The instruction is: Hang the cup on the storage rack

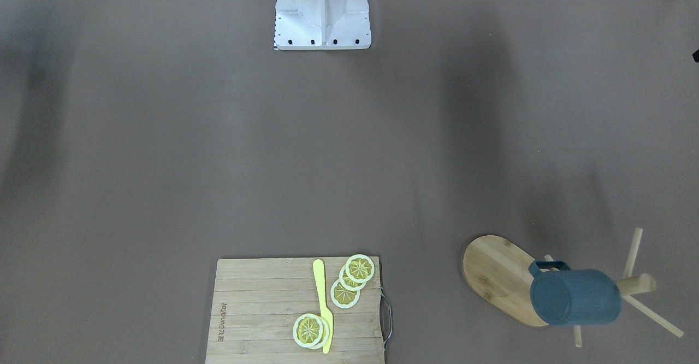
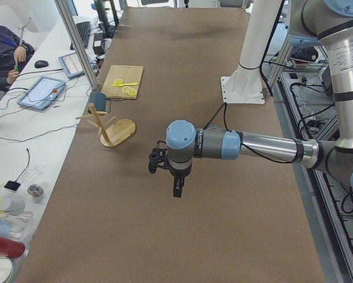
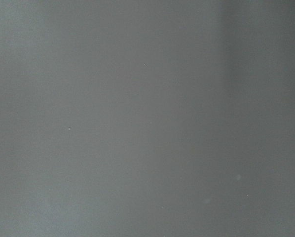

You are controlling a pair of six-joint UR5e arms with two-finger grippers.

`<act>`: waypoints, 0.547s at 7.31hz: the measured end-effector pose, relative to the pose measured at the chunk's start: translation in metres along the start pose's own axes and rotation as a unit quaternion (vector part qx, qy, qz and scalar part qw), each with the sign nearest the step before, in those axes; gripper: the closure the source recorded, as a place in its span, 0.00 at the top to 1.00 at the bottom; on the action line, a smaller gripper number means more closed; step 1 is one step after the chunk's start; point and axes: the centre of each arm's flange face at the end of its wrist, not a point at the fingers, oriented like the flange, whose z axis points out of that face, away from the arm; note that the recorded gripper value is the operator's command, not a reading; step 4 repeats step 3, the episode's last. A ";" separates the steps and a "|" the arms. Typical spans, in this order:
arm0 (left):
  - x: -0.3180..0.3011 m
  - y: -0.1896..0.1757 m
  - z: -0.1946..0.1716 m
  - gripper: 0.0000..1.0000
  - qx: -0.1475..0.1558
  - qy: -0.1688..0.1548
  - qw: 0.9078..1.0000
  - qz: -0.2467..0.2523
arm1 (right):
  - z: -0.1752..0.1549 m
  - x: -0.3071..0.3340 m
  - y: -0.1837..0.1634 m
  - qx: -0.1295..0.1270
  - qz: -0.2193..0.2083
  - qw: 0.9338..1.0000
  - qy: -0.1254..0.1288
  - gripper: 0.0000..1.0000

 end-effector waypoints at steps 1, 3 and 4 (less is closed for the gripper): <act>0.001 0.000 -0.001 0.99 0.001 0.000 1.000 0.001 | 0.000 0.000 0.000 0.000 0.000 1.000 0.000 1.00; 0.004 -0.001 -0.004 0.99 0.004 0.000 1.000 0.004 | 0.000 0.000 0.000 0.001 -0.001 1.000 0.000 1.00; 0.004 -0.001 -0.004 0.99 0.004 0.000 1.000 0.004 | 0.000 0.000 0.000 0.001 -0.001 1.000 0.000 1.00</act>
